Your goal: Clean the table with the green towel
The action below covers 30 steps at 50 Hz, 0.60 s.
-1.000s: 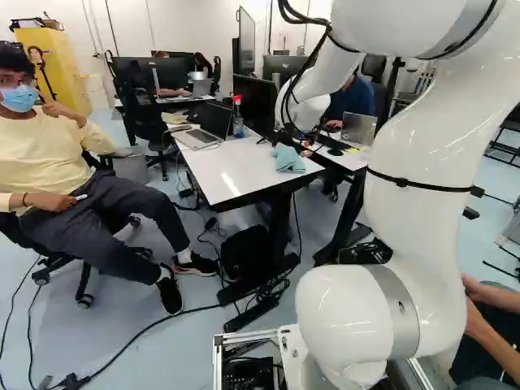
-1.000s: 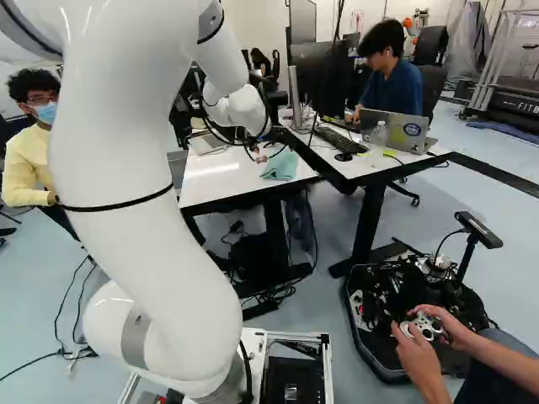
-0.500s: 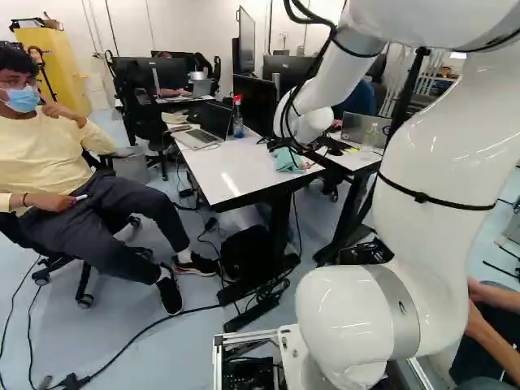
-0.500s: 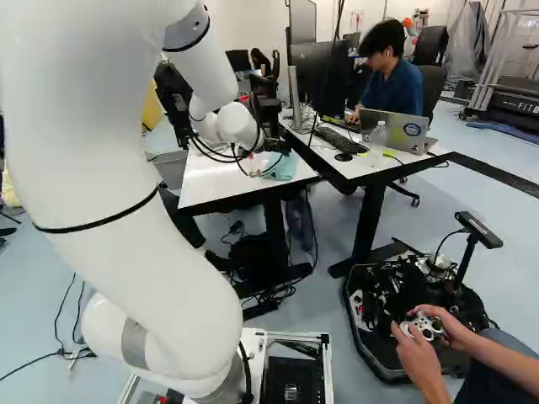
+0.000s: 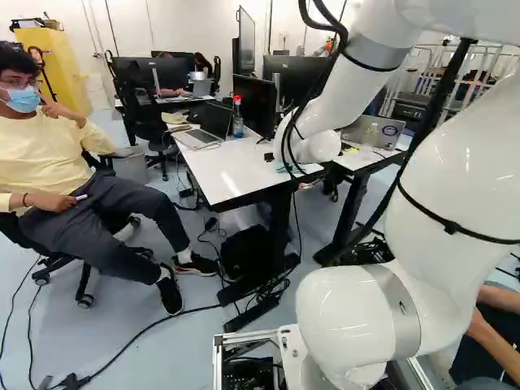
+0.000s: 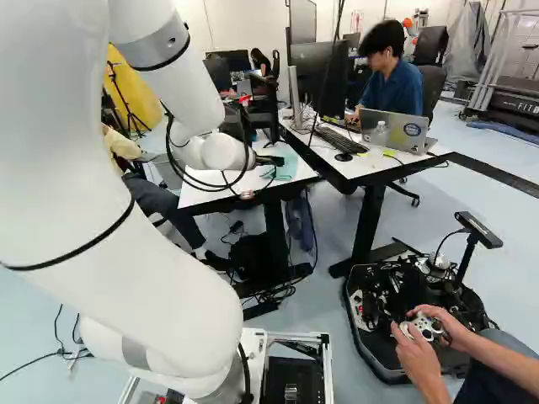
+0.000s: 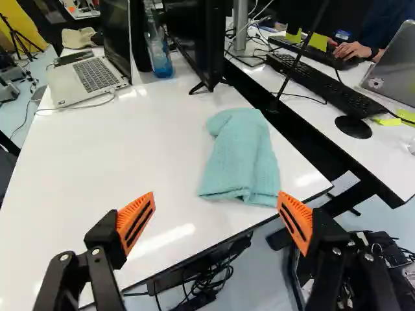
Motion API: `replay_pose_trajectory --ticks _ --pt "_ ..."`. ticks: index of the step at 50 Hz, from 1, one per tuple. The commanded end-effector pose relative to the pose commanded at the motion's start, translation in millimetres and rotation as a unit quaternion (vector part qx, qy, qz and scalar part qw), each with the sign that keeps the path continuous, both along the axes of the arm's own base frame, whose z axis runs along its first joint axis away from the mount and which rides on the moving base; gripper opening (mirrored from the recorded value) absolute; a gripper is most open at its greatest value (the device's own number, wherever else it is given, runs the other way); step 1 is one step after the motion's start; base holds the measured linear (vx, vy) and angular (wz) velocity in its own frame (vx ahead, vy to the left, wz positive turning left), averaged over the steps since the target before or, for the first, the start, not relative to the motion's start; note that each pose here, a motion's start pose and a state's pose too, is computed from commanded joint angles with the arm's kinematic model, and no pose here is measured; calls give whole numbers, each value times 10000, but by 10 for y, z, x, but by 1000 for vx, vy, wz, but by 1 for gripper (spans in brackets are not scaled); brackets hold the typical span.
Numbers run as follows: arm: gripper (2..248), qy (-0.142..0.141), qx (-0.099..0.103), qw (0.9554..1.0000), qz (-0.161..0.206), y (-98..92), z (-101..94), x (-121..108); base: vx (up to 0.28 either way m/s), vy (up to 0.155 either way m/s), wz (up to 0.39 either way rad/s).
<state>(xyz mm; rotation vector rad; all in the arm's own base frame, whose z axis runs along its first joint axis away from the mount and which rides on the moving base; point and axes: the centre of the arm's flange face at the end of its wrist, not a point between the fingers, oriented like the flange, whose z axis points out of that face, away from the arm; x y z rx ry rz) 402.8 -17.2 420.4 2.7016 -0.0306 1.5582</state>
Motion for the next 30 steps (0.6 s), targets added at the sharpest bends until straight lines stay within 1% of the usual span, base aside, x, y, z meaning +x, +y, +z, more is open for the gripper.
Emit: replay_pose_trajectory --ticks 12,30 --pt "247 -263 10 9996 42 59 -142 -351 0 0 0" --pt "247 -568 21 9983 89 117 -313 -768 0 0 0"
